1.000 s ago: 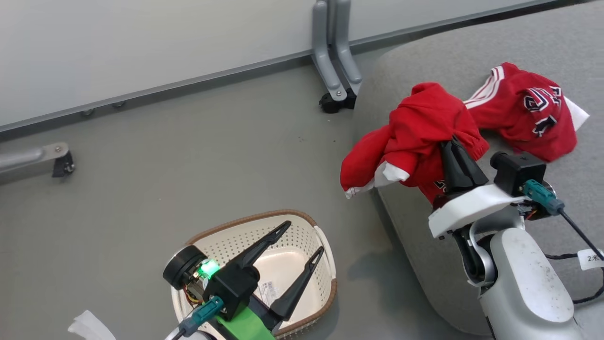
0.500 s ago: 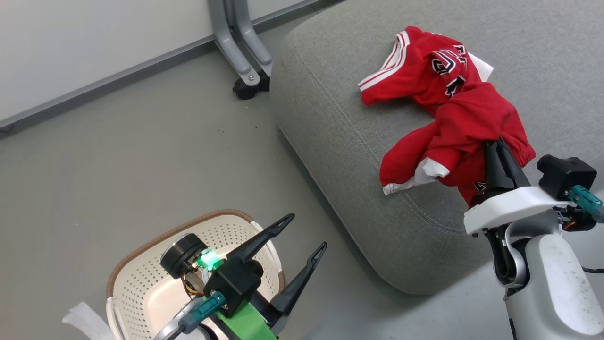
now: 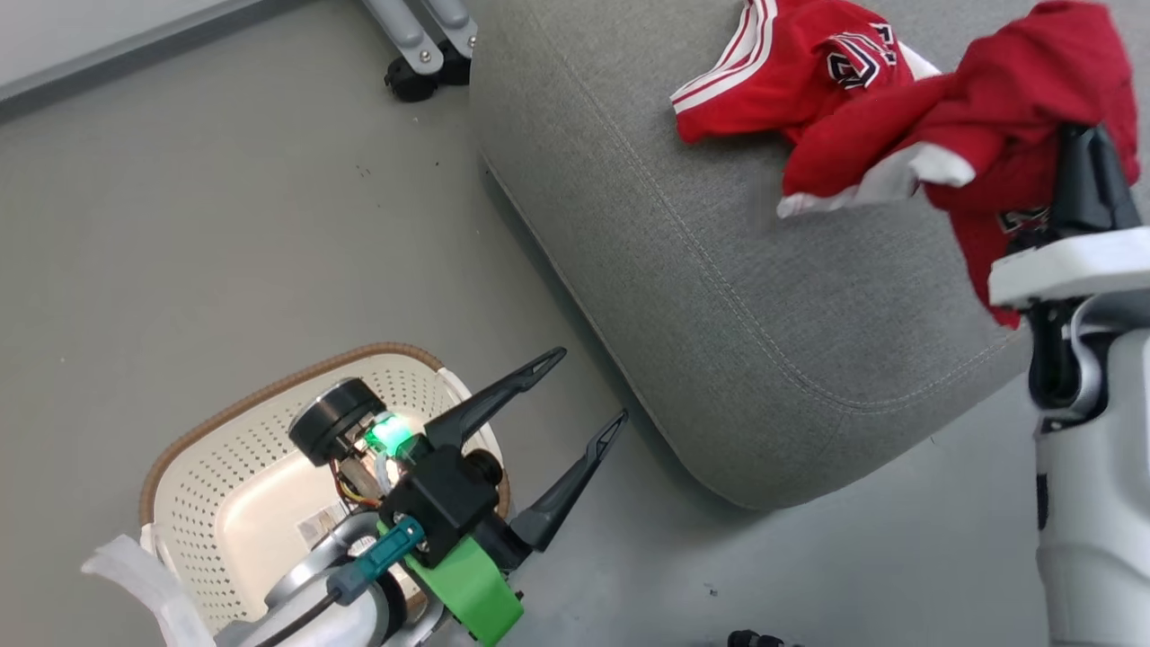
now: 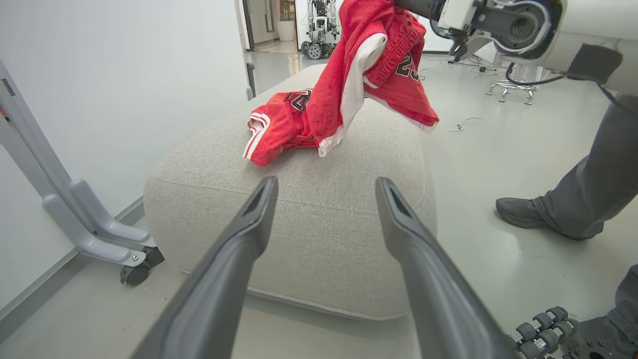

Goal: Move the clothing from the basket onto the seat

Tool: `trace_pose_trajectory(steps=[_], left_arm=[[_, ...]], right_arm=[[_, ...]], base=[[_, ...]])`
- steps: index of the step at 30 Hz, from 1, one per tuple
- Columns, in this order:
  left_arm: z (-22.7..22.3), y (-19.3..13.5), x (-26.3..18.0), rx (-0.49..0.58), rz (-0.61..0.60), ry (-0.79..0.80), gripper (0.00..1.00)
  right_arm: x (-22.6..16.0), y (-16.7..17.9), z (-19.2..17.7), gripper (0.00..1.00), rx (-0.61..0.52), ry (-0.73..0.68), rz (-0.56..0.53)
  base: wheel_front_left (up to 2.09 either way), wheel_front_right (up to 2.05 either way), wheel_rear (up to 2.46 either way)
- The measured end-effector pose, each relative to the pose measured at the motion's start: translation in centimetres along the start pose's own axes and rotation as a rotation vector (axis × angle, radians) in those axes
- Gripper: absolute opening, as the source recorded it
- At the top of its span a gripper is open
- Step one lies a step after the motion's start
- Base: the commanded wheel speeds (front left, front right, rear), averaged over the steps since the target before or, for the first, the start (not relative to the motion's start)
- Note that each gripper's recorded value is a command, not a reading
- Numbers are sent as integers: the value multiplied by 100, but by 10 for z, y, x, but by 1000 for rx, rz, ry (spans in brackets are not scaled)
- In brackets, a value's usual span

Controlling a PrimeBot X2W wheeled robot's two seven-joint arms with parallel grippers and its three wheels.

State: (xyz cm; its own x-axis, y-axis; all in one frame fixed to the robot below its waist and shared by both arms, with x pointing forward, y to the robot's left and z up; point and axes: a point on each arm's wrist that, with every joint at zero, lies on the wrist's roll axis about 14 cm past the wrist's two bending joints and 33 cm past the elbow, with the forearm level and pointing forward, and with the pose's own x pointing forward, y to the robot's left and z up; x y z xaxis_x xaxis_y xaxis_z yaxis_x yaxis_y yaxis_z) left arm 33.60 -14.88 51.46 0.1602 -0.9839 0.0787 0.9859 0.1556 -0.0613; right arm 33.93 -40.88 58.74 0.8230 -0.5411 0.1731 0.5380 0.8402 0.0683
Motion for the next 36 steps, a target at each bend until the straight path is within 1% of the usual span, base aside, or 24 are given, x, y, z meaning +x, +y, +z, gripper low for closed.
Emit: trace_pose_trajectory(steps=[8, 10, 13, 16, 19, 22, 25, 27, 28, 29, 30, 31, 36], left_arm=[[1, 44, -5, 35, 55, -40, 100], [-2, 54, -8, 36, 72, -43, 100], [-7, 67, -12, 36, 89, -48, 100], [-15, 79, -18, 28, 111, -47, 100], [-27, 90, -24, 19, 126, -40, 100], [-43, 100, -31, -3, 146, -20, 100], [-60, 106, -38, -30, 165, 3, 100], [-69, 109, -42, -47, 176, 16, 100], [-74, 110, -44, -54, 182, 27, 100], [-77, 111, -47, -59, 187, 36, 100], [-79, 111, -48, -62, 191, 41, 100], [-81, 111, -50, -64, 195, 46, 100], [-76, 112, -51, -55, 209, 43, 100]], right_arm=[[79, -3, 41, 0, -33, -104, -29], [96, -3, 44, 0, -40, -110, -37], [119, -1, 32, 0, -54, -76, -45], [136, 5, 1, 0, -70, 1, -49], [145, 12, -50, 0, -90, 117, -48], [142, 21, -106, 0, -93, 241, -46], [131, 31, -158, 0, -87, 344, -44], [123, 35, -182, 0, -85, 386, -44], [120, 36, -192, 4, -86, 400, -45], [117, 38, -200, 35, -84, 411, -45], [115, 39, -205, 85, -83, 418, -44], [112, 38, -210, 100, -82, 422, -47], [100, 26, -206, 100, -90, 409, -63]], base=[[0, 0, 0], [0, 0, 0], [0, 0, 0], [0, 0, 0], [0, 0, 0], [0, 0, 0], [0, 0, 0], [0, 0, 0], [0, 0, 0], [0, 0, 0], [0, 0, 0], [0, 0, 0], [0, 0, 0]])
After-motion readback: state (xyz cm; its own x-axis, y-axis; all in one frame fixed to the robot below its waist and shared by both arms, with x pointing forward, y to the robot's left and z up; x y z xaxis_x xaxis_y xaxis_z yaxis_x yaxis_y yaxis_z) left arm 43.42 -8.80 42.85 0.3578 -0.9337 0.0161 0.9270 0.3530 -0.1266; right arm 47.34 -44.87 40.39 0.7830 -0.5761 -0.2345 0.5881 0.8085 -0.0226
